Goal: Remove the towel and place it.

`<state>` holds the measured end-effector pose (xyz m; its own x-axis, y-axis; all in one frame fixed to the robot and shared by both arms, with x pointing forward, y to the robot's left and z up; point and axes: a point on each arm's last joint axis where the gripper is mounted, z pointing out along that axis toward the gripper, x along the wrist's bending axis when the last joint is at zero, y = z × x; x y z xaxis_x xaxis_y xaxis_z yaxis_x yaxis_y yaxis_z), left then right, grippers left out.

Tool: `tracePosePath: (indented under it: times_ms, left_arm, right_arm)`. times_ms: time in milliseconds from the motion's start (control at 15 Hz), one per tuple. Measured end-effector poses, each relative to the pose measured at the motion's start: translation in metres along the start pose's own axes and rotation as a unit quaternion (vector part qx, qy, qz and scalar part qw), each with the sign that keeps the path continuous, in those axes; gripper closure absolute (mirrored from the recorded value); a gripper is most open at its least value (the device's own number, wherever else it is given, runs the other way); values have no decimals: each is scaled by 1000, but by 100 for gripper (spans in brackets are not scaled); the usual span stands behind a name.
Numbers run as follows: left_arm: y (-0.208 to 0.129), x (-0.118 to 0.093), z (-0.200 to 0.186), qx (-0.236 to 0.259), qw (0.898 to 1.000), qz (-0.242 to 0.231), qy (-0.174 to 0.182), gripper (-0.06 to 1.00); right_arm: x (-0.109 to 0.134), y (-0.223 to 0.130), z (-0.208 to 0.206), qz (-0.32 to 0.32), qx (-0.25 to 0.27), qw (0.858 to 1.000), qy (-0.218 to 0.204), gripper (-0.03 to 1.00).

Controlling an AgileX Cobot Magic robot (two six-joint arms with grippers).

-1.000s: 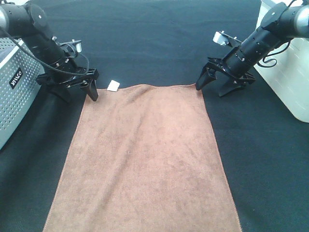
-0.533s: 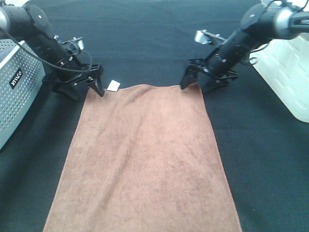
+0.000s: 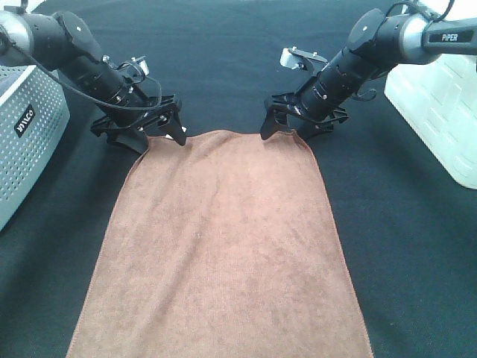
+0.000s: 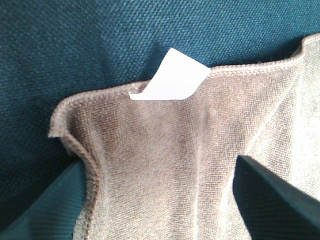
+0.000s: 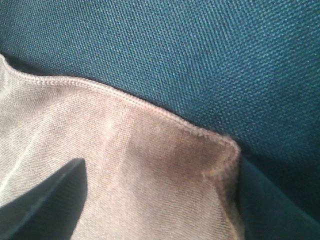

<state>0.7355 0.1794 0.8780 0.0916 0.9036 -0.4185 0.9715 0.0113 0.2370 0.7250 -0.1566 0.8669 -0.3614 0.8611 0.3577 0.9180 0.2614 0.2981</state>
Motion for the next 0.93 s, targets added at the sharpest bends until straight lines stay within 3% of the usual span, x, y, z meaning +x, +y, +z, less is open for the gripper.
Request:
tracePosePath:
  times_ms: [267, 400, 533, 600, 667, 733, 933]
  left_arm:
    - [-1, 3, 1, 2, 1000, 17, 20, 30]
    - [-1, 5, 1, 3, 999, 28, 33, 39]
    - [-1, 8, 2, 4, 998, 40, 48, 56]
    - [-1, 9, 3, 5, 998, 43, 53, 73]
    - [-1, 10, 3, 5, 997, 49, 56, 86]
    - [-1, 10, 3, 6, 997, 55, 56, 93]
    - [-1, 10, 3, 6, 997, 58, 57, 94]
  right_arm:
    - [-2, 0, 0, -9, 0, 1000, -12, 36]
    - [-4, 0, 1, -18, 0, 1000, -23, 47]
    - [-6, -1, 2, -23, 1, 999, -32, 61]
    - [-7, -1, 4, -23, 3, 999, -33, 79]
    - [-8, -2, 5, -25, 4, 999, -35, 90]
    - [-9, -2, 5, -28, 6, 999, -38, 97]
    - [-9, -2, 5, -31, 7, 999, -43, 97]
